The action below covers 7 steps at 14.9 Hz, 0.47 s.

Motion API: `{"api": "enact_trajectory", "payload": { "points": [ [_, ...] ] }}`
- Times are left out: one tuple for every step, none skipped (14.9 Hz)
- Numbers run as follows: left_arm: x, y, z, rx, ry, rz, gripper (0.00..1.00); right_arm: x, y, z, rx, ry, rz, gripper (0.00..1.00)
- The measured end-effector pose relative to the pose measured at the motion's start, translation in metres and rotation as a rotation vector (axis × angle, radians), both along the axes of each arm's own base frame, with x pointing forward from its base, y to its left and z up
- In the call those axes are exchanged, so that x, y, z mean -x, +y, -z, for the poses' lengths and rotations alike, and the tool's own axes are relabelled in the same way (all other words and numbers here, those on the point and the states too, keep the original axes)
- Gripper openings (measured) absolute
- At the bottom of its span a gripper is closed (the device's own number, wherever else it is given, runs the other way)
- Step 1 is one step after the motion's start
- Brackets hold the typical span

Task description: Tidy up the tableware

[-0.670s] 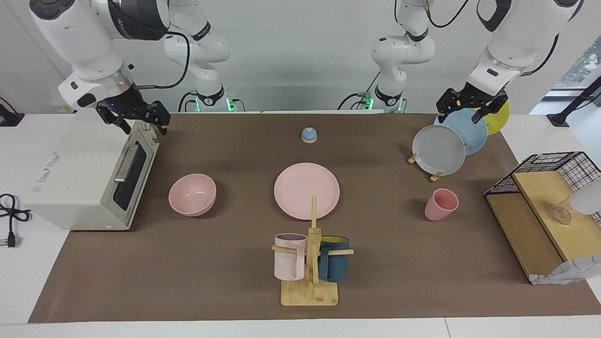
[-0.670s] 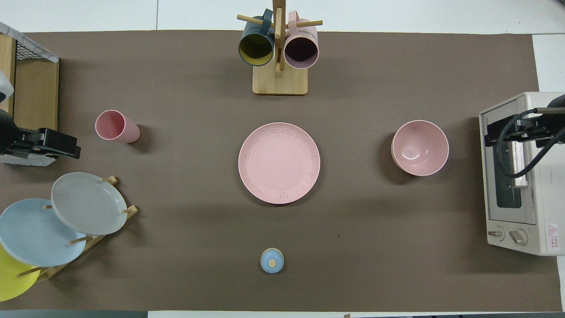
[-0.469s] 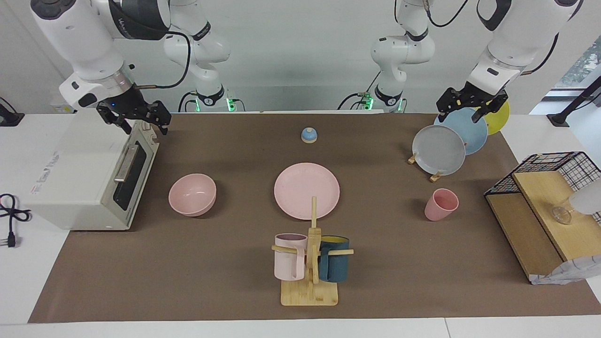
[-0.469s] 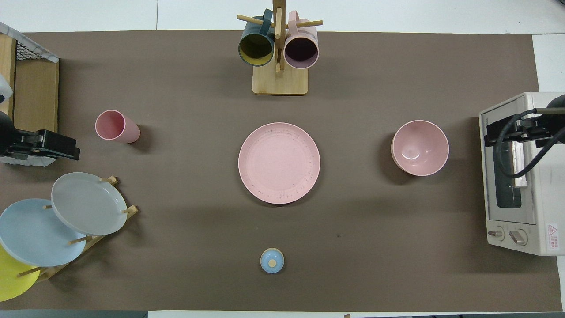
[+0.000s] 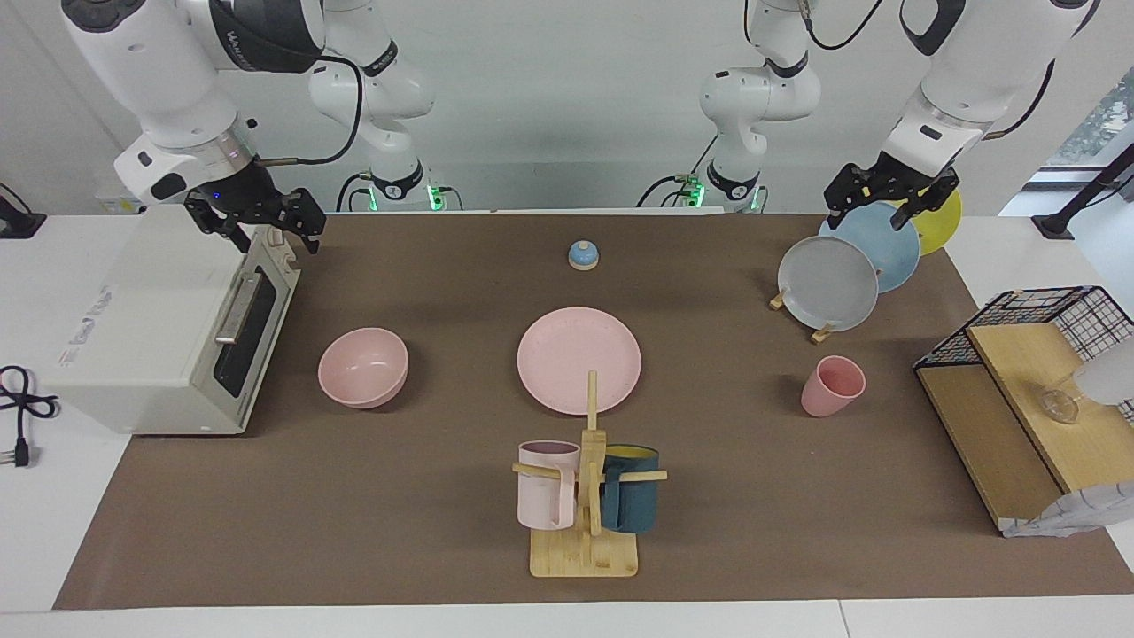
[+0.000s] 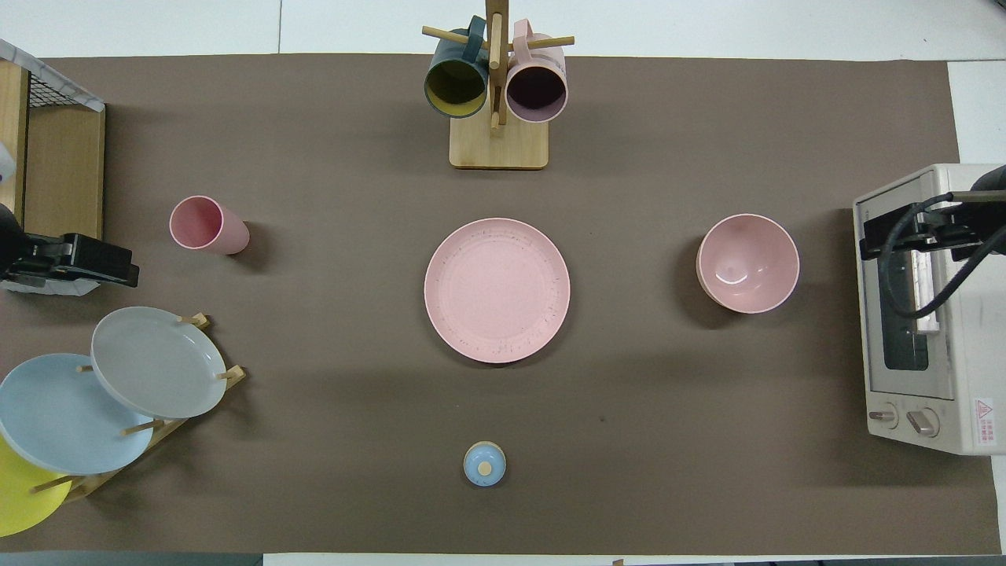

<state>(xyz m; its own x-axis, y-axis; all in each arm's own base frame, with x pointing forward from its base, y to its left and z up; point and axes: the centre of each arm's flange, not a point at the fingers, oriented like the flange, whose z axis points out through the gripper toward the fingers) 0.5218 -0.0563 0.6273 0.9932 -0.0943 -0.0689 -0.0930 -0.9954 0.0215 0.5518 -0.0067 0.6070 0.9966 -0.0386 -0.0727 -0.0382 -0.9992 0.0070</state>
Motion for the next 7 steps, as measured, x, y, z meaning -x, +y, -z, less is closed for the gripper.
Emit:
{"api": "enact_trajectory", "payload": {
  "points": [
    [-0.0001,0.0006,0.0000,0.000,0.000,-0.001,1.00,-0.0008,0.0008,-0.0036,0.000,-0.013,-0.002,1.00],
    [-0.0001,0.0013,-0.0001,0.000,0.000,-0.002,1.00,-0.0011,0.0013,-0.0060,0.000,-0.019,-0.002,1.00],
    [-0.0001,0.0019,-0.0001,0.000,0.000,-0.004,1.00,-0.0010,0.0008,-0.0066,0.000,-0.020,-0.001,1.00],
    [-0.0002,0.0020,-0.0001,0.000,0.000,-0.004,1.00,-0.0009,-0.0004,-0.0066,0.000,-0.020,0.001,1.00],
    [-0.0002,0.0020,-0.0001,0.000,0.000,-0.004,1.00,-0.0008,-0.0016,-0.0066,0.000,-0.019,0.003,1.00],
    [-0.0001,0.0020,-0.0001,0.000,0.000,-0.004,1.00,-0.0008,-0.0019,-0.0066,0.000,-0.019,0.004,1.00],
    [-0.0001,0.0020,-0.0001,0.000,0.000,-0.004,1.00,-0.0007,-0.0019,-0.0069,0.000,-0.020,0.003,1.00]
  ]
}}
